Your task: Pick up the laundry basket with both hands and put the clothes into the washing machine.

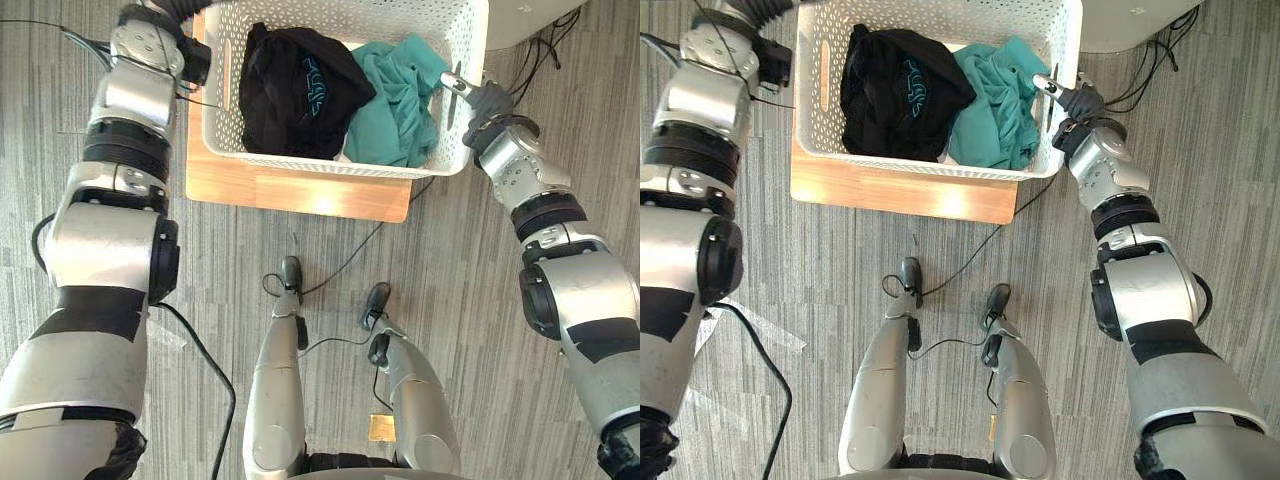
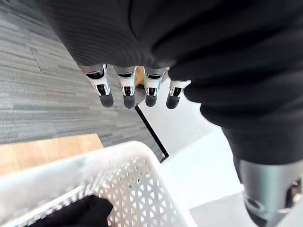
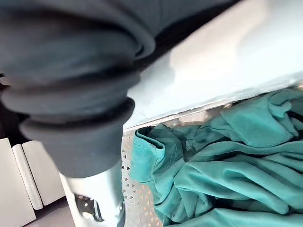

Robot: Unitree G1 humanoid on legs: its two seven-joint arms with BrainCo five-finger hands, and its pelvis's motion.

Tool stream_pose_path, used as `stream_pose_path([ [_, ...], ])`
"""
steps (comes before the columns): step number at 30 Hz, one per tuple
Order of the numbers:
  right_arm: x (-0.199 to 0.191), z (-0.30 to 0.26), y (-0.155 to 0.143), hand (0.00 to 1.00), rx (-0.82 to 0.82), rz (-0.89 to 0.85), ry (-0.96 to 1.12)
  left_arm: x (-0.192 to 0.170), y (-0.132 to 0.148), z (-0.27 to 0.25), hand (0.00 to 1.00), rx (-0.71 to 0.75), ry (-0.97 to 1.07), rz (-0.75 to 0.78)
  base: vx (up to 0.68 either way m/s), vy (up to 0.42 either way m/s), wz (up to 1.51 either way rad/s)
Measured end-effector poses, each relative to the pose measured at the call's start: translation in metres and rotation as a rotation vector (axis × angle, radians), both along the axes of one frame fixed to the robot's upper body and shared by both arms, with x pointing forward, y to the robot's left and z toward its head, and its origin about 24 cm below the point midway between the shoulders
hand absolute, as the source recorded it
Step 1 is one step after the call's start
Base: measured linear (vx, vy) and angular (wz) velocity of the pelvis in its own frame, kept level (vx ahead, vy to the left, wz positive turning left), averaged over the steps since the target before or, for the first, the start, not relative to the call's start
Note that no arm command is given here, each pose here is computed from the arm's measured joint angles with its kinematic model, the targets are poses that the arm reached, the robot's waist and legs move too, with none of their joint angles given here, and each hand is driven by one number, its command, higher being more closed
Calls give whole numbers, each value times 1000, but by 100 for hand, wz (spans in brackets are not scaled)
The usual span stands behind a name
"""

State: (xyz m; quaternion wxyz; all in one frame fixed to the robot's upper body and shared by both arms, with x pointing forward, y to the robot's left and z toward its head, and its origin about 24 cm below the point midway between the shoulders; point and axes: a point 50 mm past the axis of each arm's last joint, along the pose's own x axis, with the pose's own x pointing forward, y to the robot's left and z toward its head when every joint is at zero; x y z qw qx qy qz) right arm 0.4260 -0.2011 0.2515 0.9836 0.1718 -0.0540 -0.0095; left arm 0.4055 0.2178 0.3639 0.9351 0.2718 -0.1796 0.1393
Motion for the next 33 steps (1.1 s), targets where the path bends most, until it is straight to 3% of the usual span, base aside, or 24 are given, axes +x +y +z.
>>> stream_pose_path([
  [7, -6, -7, -38, 0, -44, -82, 62, -4, 13, 5, 0, -59, -20, 2, 37, -18, 7],
  [11, -7, -11, -45, 0, -119, -92, 97, -2, 13, 0, 0, -33, 17, -2, 26, -18, 10],
  [33, -4, 20, -29, 0, -182, -63, 28, 11, 3, -31, 0, 30, 211, -47, 12, -18, -1],
])
